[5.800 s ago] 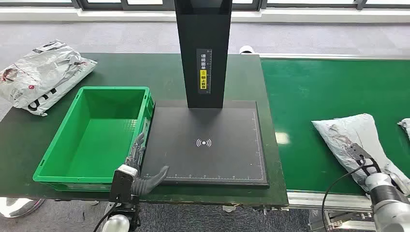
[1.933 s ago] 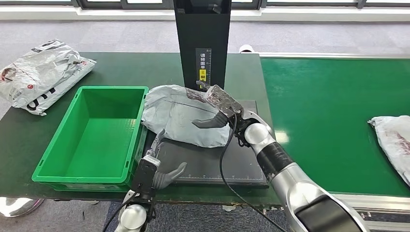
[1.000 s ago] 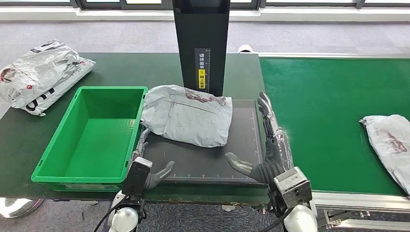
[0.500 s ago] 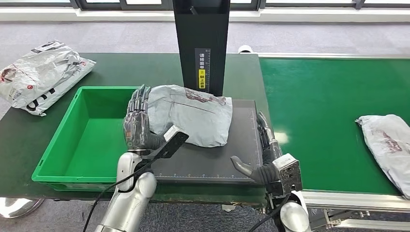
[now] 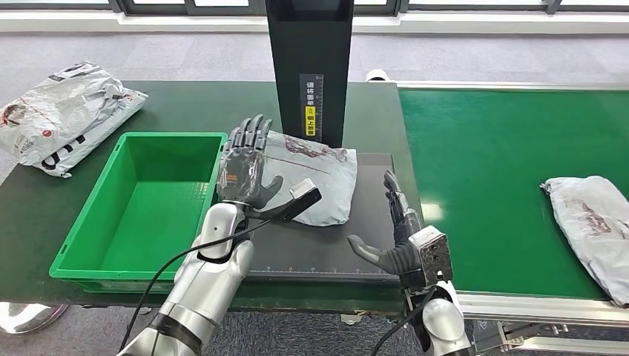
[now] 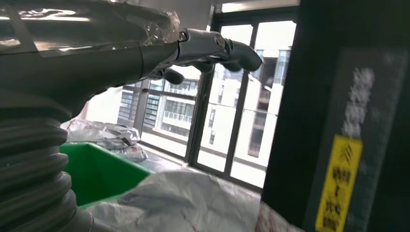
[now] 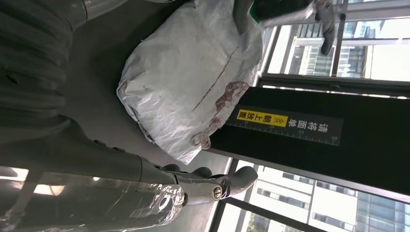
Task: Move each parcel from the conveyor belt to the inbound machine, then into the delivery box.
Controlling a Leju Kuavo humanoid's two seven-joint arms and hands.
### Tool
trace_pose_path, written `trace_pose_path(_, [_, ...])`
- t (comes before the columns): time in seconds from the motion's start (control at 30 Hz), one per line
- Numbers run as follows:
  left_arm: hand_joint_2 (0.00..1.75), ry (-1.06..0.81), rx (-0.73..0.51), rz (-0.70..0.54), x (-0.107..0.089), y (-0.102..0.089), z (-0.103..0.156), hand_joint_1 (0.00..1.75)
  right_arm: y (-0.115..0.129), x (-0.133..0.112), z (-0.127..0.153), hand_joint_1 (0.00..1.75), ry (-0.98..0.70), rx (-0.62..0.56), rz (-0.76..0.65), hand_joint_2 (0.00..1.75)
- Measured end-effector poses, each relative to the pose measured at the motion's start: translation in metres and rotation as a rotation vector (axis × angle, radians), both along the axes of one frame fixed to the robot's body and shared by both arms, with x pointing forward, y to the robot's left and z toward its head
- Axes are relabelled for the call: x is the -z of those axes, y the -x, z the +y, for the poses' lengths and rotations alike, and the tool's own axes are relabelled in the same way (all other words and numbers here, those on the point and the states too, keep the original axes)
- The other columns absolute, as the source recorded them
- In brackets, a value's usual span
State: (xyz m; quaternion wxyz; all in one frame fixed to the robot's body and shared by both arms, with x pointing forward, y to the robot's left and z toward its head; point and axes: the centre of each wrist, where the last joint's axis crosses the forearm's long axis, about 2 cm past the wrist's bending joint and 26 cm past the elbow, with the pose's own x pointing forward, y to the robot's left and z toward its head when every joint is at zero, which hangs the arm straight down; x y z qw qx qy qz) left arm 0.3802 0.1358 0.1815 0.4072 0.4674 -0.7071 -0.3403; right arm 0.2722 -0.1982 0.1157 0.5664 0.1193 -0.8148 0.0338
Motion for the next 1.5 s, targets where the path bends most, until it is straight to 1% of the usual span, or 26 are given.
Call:
trace_pose_path(0.1, [1.75,-0.093,0.027,0.132,0.002,-0.015,-0.007,0.00,-0.006,0.003,0.004,0.00,-0.005,-0.029,-0.003,1.75])
trace_pose_path(0.17, [1.75,-0.181,0.070,0.280,0.008,-0.023,-0.011,0.00,-0.011,0.005,0.007,0.00,-0.008,-0.052,-0.003,1.75])
trace_pose_path(0.27, [1.75,-0.322,0.148,0.538,0.021,-0.029,-0.011,0.00,-0.016,0.008,0.011,0.00,-0.010,-0.084,0.002,1.75])
trace_pose_path(0.37, [1.75,-0.413,0.204,0.707,0.029,-0.032,-0.006,0.00,-0.019,0.010,0.013,0.00,-0.008,-0.103,0.016,1.75])
trace_pose_path(0.5, [1.75,-0.477,0.236,0.800,0.027,-0.038,-0.003,0.00,-0.019,0.012,0.016,0.00,-0.009,-0.112,0.030,1.75])
trace_pose_path(0.7, [1.75,-0.512,0.255,0.843,0.026,-0.041,-0.001,0.00,-0.018,0.013,0.018,0.00,-0.008,-0.122,0.042,1.75])
trace_pose_path(0.83, [1.75,-0.533,0.261,0.855,0.025,-0.041,-0.001,1.68,-0.016,0.015,0.018,0.00,-0.006,-0.128,0.059,1.75])
trace_pose_path(0.93, [1.75,-0.541,0.262,0.848,0.025,-0.041,-0.001,1.75,-0.015,0.015,0.019,0.00,-0.007,-0.128,0.063,1.75])
trace_pose_path(1.4, [1.75,-0.535,0.250,0.785,0.021,-0.043,-0.002,1.75,-0.009,0.013,0.018,0.00,-0.003,-0.126,0.064,1.75])
trace_pose_path(1.5, [1.75,-0.522,0.221,0.735,0.021,-0.043,-0.003,1.75,-0.008,0.012,0.017,0.00,-0.003,-0.124,0.063,1.75])
